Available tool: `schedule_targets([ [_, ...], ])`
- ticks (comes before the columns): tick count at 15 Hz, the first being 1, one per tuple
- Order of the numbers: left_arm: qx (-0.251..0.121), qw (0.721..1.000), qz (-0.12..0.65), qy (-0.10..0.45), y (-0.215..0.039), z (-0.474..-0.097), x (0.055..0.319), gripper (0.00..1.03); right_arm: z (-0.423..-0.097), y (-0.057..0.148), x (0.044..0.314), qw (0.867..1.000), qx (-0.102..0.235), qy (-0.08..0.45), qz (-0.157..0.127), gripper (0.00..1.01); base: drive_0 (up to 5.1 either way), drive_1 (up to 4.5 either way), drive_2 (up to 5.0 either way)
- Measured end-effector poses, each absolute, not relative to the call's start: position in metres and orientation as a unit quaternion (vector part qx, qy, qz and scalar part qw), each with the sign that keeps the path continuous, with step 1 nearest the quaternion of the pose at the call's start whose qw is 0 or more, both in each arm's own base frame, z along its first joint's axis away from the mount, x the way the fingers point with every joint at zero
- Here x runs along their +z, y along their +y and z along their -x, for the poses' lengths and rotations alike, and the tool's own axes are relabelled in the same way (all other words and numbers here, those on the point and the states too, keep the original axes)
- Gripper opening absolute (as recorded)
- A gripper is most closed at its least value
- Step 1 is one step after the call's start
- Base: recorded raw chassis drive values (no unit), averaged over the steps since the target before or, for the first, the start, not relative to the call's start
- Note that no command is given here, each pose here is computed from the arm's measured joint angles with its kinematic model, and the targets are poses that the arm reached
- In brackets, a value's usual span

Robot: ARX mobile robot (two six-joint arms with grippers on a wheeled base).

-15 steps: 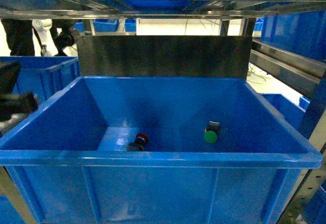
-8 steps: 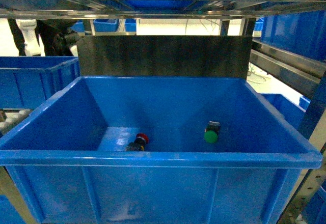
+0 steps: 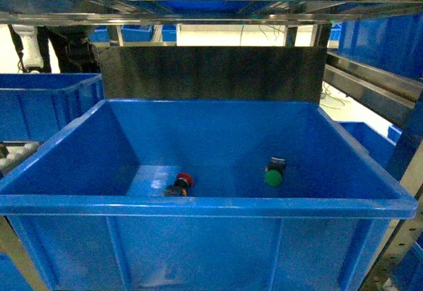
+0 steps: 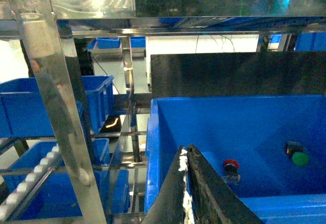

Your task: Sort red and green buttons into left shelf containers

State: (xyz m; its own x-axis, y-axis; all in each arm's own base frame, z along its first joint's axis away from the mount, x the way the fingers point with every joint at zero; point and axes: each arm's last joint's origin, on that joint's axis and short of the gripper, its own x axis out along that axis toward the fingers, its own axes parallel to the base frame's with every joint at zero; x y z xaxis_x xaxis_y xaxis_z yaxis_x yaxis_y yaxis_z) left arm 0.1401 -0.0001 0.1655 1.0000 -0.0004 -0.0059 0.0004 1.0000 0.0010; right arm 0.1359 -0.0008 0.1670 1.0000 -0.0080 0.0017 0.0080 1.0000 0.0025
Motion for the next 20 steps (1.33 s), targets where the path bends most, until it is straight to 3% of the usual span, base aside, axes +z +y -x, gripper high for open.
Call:
schedule_targets([
  [16, 0.000, 1.000, 0.000, -0.009, 0.000, -0.109, 0.171, 0.02, -0.108, -0.001, 0.170, 1.000, -0.004, -0.007, -0.001, 0.02, 0.0, 0.00, 0.0],
  [18, 0.000, 1.000, 0.000, -0.007, 0.000, -0.108, 0.171, 0.02, -0.099, -0.001, 0.164, 1.000, -0.004, 0.016, -0.001, 0.02, 0.0, 0.00, 0.0],
  [20, 0.000, 1.000, 0.000, 0.008, 0.000, -0.098, 0.166, 0.02, -0.097, -0.001, 0.168, 1.000, -0.003, -0.005, -0.001, 0.02, 0.0, 0.00, 0.0],
])
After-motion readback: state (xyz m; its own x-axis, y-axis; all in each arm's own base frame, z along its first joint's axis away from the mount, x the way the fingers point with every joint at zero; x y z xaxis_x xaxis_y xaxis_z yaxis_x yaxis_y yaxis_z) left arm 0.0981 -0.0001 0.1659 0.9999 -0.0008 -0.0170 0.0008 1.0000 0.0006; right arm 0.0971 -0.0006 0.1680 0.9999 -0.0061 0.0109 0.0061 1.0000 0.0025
